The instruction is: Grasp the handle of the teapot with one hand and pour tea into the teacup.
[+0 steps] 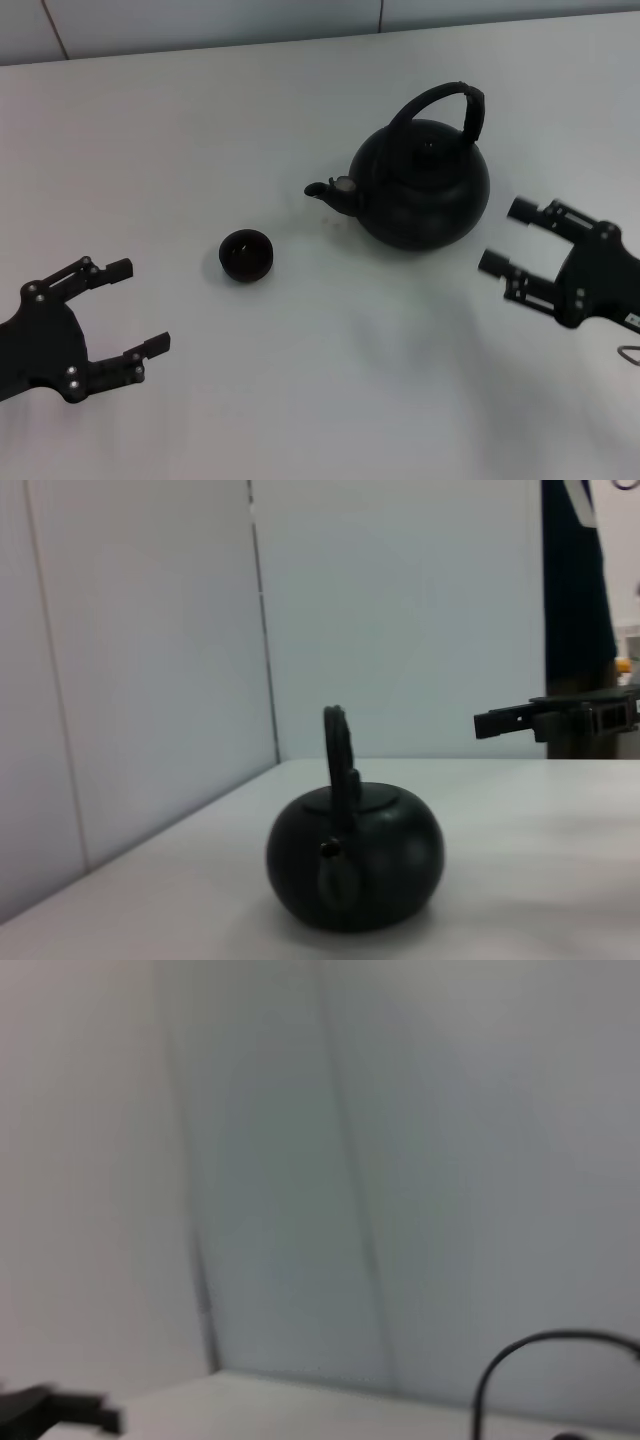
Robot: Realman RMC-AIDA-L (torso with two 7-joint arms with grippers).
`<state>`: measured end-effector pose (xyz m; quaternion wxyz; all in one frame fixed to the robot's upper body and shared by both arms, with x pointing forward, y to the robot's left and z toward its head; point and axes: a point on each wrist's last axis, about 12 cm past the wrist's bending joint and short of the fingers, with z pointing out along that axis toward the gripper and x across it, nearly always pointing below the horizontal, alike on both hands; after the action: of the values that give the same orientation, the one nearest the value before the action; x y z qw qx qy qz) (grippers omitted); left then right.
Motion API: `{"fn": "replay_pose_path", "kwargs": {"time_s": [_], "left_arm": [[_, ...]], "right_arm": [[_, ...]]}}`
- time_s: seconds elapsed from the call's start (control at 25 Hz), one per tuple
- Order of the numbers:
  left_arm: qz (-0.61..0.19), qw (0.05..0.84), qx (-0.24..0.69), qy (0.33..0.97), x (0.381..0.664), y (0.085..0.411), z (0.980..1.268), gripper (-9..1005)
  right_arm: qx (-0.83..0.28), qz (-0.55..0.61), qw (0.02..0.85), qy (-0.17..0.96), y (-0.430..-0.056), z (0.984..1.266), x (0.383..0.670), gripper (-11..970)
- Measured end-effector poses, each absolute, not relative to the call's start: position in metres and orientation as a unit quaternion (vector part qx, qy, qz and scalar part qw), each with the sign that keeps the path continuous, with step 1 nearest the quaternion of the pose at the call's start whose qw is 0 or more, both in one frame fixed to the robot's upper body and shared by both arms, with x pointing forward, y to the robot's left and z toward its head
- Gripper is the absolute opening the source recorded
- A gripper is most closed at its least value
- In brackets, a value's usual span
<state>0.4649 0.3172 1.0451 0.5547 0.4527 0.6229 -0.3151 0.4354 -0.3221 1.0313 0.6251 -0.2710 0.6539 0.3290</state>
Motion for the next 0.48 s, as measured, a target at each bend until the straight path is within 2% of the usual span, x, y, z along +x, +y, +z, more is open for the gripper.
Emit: {"fn": "replay_pose_path", "kwargs": {"time_s": [0.24,0.48], "left_arm": [[-0.335,0.515,0.485,0.622,0.476,0.314,1.052,861],[-0.342,0.494,0.501,0.623,0.482,0.311,1.055,861]], "right_arm": [[-0.373,0.34,0.551,0.665,-0.326,1.037,0.447,740],[-0.416,0.339,0.517,0.667,-0.327,1.044,0.459,740]]}}
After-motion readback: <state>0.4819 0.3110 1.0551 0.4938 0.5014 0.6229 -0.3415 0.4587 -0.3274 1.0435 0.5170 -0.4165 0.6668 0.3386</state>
